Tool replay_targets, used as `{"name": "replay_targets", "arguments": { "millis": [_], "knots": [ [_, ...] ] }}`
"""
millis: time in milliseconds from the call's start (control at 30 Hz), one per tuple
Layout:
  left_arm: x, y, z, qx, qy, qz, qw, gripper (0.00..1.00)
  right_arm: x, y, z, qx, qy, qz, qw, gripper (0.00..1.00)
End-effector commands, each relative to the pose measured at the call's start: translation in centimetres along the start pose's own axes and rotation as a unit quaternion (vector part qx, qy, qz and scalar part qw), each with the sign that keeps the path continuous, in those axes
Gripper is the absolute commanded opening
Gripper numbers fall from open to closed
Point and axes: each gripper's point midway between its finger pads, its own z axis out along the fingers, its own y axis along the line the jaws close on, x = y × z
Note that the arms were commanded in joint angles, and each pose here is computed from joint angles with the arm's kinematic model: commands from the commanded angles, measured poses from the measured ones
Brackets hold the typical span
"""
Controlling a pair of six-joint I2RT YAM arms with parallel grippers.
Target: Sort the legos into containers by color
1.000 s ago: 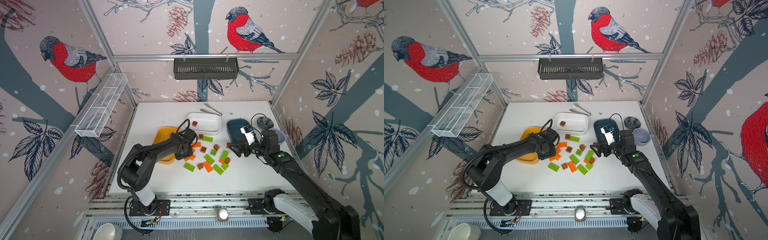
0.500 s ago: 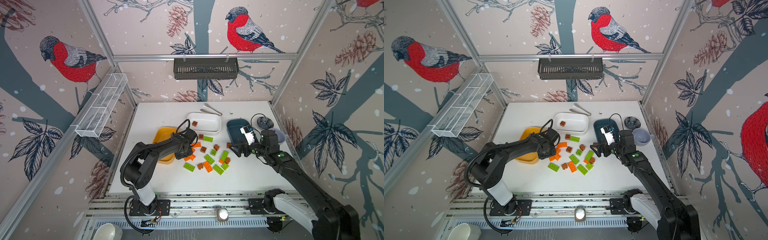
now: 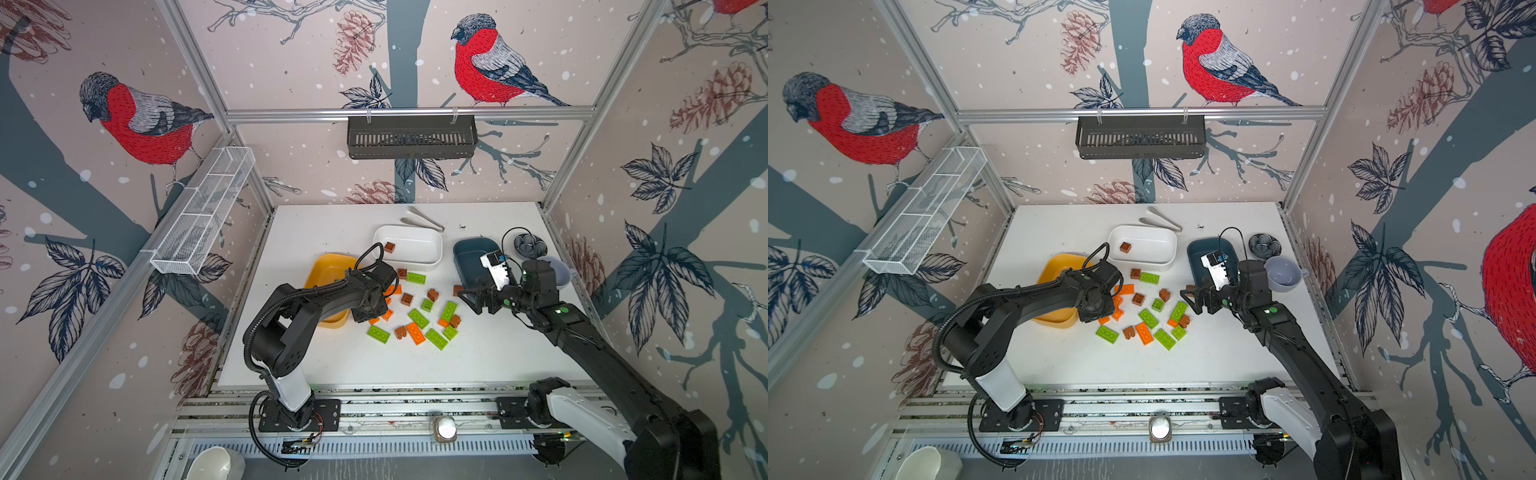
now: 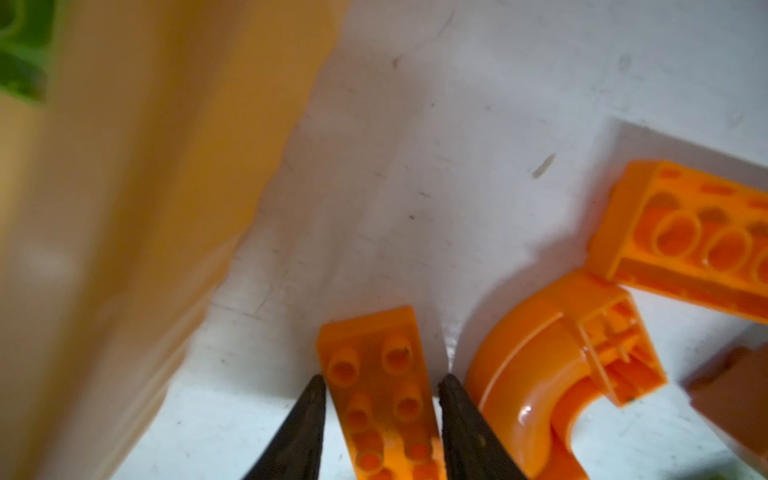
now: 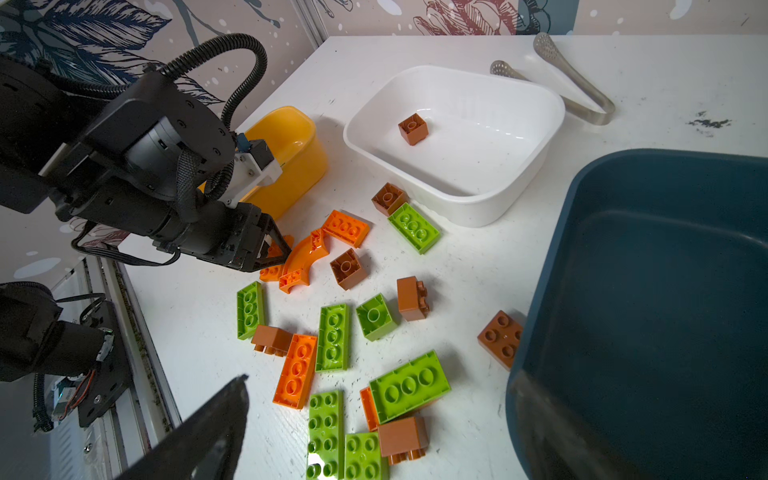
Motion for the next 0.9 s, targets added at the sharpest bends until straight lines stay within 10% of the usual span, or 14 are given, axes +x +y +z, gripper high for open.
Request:
{"name": "replay_targets", "arguments": {
  "millis": [0,567,867],
  "knots": [
    [0.9,0.4,-0.3,-0.010,0.011,-0.008,1.000,0.47,-0.3,0.0,-0.1,0.001,-0.004,0.000,1.000,1.00],
    [-1.8,-1.9,-4.8,0.014,-0.026,0.030,0.999,0.29,-0.5,-0.1,-0.3,0.004,-0.007,0.003,1.000,0.99],
    [-5.4,-13.5,-10.7,0.184,-0.056,0.134,0.972,0.29,-1.9,-2.6,-2.0,0.044,-0.030,0.027,0.998,0.99]
  ]
}}
